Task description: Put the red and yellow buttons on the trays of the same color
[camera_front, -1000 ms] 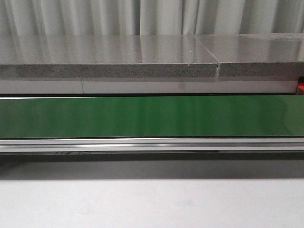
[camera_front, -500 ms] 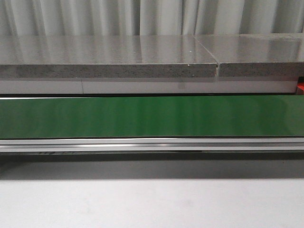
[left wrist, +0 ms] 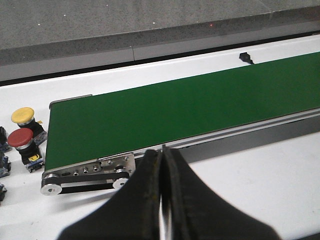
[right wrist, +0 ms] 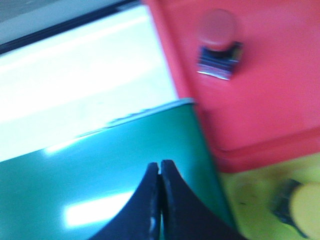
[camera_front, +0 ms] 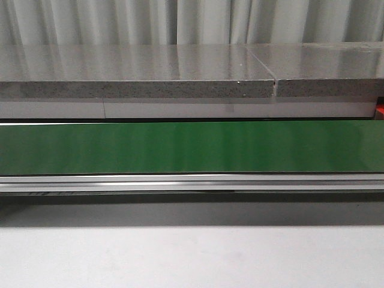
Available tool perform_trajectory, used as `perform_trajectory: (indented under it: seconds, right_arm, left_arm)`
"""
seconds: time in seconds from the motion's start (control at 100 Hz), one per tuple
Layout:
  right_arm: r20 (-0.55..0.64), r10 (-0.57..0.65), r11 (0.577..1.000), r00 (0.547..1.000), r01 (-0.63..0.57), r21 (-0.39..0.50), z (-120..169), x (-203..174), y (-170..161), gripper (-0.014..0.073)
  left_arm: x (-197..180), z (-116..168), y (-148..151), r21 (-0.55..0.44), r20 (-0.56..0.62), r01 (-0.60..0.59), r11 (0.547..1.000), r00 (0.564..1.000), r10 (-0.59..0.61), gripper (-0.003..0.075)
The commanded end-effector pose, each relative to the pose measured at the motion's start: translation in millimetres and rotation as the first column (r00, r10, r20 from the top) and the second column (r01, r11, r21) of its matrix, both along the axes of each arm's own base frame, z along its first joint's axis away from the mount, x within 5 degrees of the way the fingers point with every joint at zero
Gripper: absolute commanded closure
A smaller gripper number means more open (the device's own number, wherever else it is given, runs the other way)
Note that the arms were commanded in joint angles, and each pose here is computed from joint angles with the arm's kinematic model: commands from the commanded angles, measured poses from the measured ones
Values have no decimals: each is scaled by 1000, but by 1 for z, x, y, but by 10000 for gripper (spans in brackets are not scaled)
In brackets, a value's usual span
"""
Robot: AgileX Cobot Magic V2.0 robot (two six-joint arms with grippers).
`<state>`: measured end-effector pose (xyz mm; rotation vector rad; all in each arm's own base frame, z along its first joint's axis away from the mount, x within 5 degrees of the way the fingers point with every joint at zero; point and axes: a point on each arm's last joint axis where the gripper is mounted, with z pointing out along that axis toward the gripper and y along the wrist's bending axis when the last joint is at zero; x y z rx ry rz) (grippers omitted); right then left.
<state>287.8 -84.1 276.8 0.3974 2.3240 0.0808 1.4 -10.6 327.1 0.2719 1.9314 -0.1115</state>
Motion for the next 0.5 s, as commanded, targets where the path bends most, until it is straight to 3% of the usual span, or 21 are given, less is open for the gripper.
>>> perform_trajectory:
  seconds: [0.0,0.27,0.49]
  right_arm:
    - [105,82,994,991,-74,-74,30,-3,20,660]
    - [157,335,933,929,-304,-191,54,-14,84,660]
    - [205,447,878,871,-383,-286,66,-31,109,660]
  left_arm:
    - [2,12,-1,-40,68,8,999,998,-6,741]
    - [2,12,-1,-40,68,8,999,998,-6,741]
    - [2,12,-1,-40,68,8,999,998,-6,741]
